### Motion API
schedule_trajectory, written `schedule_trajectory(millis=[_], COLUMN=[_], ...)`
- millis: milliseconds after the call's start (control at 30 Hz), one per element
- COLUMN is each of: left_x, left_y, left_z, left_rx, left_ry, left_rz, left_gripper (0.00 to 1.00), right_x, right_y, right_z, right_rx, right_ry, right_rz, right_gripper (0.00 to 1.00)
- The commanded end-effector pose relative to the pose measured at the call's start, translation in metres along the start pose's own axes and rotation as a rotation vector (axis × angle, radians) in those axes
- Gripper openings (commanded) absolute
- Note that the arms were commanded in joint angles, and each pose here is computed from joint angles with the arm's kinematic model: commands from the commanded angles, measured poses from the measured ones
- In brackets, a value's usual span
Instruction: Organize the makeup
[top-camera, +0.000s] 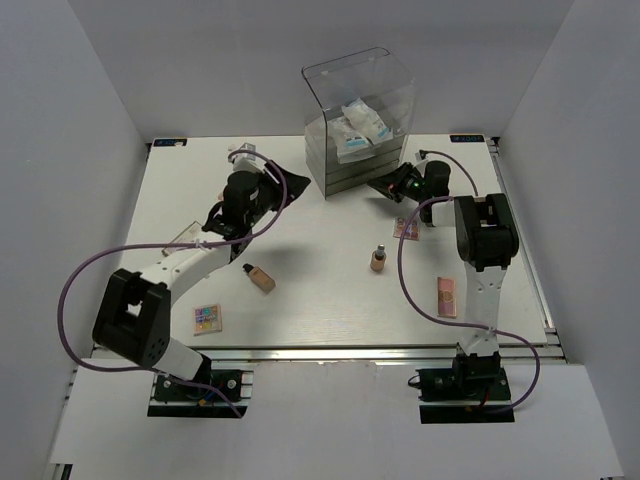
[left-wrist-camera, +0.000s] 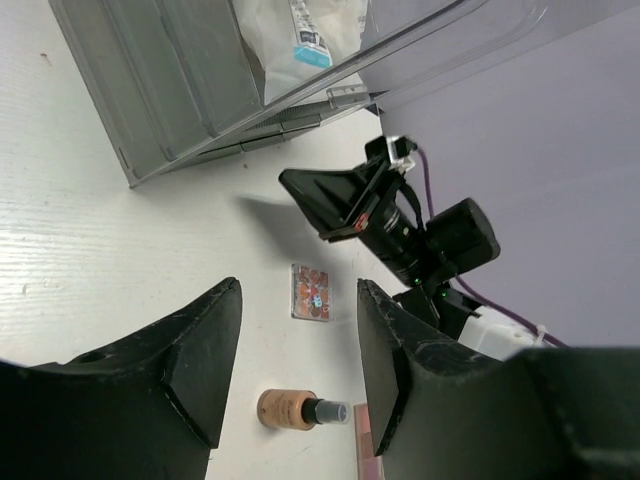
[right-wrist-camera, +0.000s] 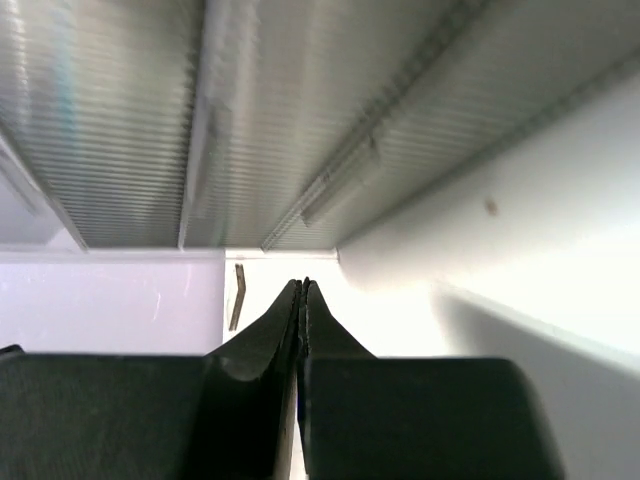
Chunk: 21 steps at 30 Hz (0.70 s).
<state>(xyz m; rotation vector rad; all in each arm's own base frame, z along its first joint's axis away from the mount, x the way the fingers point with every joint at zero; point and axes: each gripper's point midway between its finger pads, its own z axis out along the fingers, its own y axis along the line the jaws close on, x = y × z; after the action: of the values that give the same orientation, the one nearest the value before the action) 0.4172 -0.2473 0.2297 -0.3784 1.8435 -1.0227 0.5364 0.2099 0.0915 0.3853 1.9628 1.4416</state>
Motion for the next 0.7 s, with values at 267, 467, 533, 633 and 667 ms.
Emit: schedule_trajectory(millis=[267, 467, 533, 633, 667], left_x=[-0.007, -0.006, -0.007, -0.006, -0.007], left_y=[0.013, 0.018, 0.017, 0.018, 0.017], left_z=[-0.044, -0.045, -0.043, -0.04, -0.039], left_rx=[-0.066, -0.084, -0.088, -0.093, -0.094], left_ry=[-0.076, -0.077, -0.078, -0.07, -0.069], left_rz=[0.01, 0.005, 0.005, 0.006, 0.008], left_gripper=[0.62, 0.62, 0.62, 0.62, 0.62], right_x=[-0.026, -0.034, -0.035, -0.035, -0.036], right_y=[0.053, 0.05, 0.048, 0.041, 0.041], right_z=[-0.003, 0.008, 0.013, 0.017, 0.019], right_rx=[-0.123, -0.127, -0.129, -0.118, -0.121], right_ry=[-0.049, -0.058, -0.057, -0.056, -0.057], right_rz=[-0.084, -0.071, -0.064, -0.046, -0.049], right_gripper=[0.45, 0.51, 0.5, 0.49, 0.48])
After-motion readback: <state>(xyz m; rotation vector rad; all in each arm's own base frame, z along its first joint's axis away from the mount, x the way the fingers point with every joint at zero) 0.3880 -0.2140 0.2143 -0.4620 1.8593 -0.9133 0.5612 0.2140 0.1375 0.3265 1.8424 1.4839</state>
